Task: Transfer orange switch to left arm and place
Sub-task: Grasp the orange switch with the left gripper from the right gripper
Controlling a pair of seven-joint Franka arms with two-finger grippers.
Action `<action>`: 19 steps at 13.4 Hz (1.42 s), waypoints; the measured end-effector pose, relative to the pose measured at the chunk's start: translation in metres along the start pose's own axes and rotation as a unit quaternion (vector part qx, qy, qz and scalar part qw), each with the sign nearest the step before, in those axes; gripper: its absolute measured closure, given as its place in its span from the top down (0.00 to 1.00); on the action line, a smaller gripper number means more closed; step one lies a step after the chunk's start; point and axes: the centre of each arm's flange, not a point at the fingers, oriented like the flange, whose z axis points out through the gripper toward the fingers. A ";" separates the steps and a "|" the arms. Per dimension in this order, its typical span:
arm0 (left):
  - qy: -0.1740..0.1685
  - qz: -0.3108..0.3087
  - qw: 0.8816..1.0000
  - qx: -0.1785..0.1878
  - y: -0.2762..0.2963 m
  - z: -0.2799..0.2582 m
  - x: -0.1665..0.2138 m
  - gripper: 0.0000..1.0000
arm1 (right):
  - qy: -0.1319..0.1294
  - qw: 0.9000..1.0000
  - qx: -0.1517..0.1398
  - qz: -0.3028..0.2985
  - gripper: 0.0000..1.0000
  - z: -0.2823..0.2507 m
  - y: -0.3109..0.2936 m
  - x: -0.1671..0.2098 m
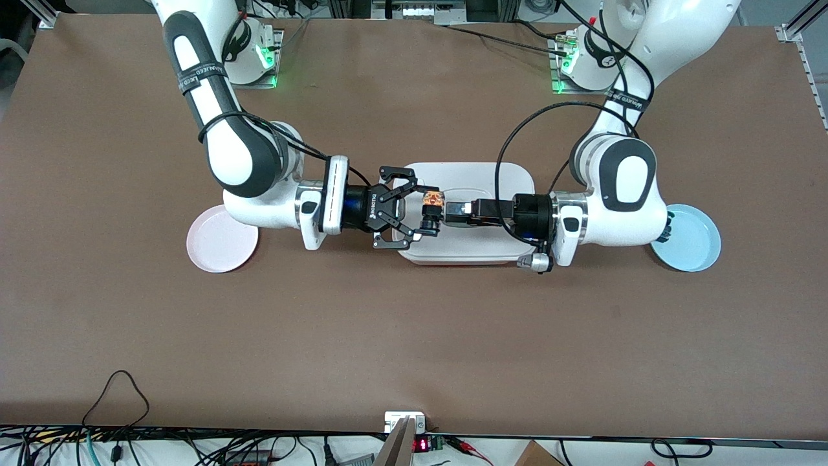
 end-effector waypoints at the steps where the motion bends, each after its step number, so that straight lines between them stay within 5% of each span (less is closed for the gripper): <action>1: 0.002 0.003 1.000 -0.002 0.003 0.004 0.001 1.00 | 0.000 1.000 0.000 0.000 0.73 0.000 0.000 0.000; 14: 0.006 0.018 1.000 -0.006 0.002 0.018 0.001 0.95 | 0.000 1.000 0.000 0.000 0.73 0.000 0.000 0.000; 19: 0.002 0.048 0.999 -0.007 -0.010 0.018 -0.001 0.41 | -0.008 1.000 -0.001 0.002 0.73 0.000 0.001 -0.009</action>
